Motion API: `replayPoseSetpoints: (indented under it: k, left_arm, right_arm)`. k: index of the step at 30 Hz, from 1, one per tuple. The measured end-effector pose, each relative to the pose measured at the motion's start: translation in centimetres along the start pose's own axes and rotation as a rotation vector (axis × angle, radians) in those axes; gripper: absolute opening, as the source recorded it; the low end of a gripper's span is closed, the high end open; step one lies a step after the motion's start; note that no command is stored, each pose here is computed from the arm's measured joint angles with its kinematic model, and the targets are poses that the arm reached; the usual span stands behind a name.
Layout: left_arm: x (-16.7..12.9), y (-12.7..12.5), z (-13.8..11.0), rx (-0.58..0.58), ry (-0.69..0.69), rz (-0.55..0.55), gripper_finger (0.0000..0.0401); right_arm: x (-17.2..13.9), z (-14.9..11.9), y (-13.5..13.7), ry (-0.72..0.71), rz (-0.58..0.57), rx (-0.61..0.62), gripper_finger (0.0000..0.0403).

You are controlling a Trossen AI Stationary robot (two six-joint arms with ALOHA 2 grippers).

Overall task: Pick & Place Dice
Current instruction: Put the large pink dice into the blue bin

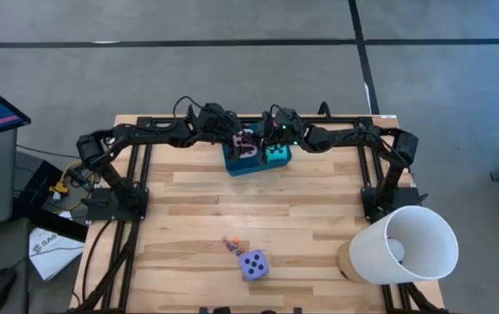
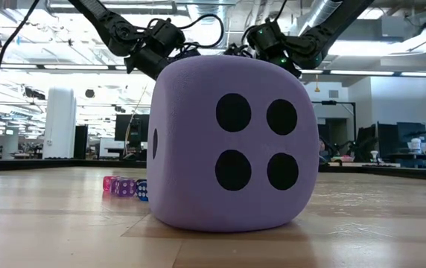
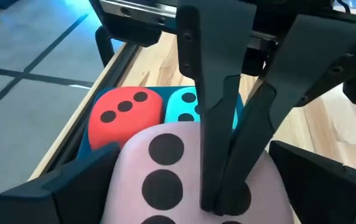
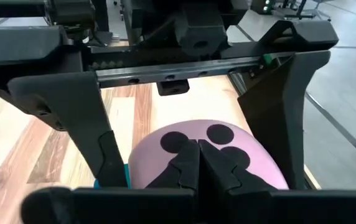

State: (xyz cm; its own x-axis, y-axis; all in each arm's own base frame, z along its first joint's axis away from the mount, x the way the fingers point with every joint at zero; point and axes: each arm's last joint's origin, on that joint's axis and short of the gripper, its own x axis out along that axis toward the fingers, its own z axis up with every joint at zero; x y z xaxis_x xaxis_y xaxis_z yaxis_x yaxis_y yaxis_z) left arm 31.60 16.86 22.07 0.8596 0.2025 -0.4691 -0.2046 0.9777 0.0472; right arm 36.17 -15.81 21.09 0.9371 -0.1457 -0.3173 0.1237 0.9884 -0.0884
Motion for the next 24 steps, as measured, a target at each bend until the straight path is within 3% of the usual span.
replayPoseSetpoints:
  k: [15, 24]
  left_arm:
    - [0.0, 0.0, -0.1, -0.002, 0.005, -0.001, 0.0397]
    - [-0.2, 0.2, -1.9, -0.048, 0.16, -0.003, 0.0397]
  right_arm:
    - [-0.4, -1.1, -1.1, 0.089, -0.017, 0.039, 0.0]
    - [-2.1, 0.9, -0.9, 0.062, -0.021, 0.046, 0.0]
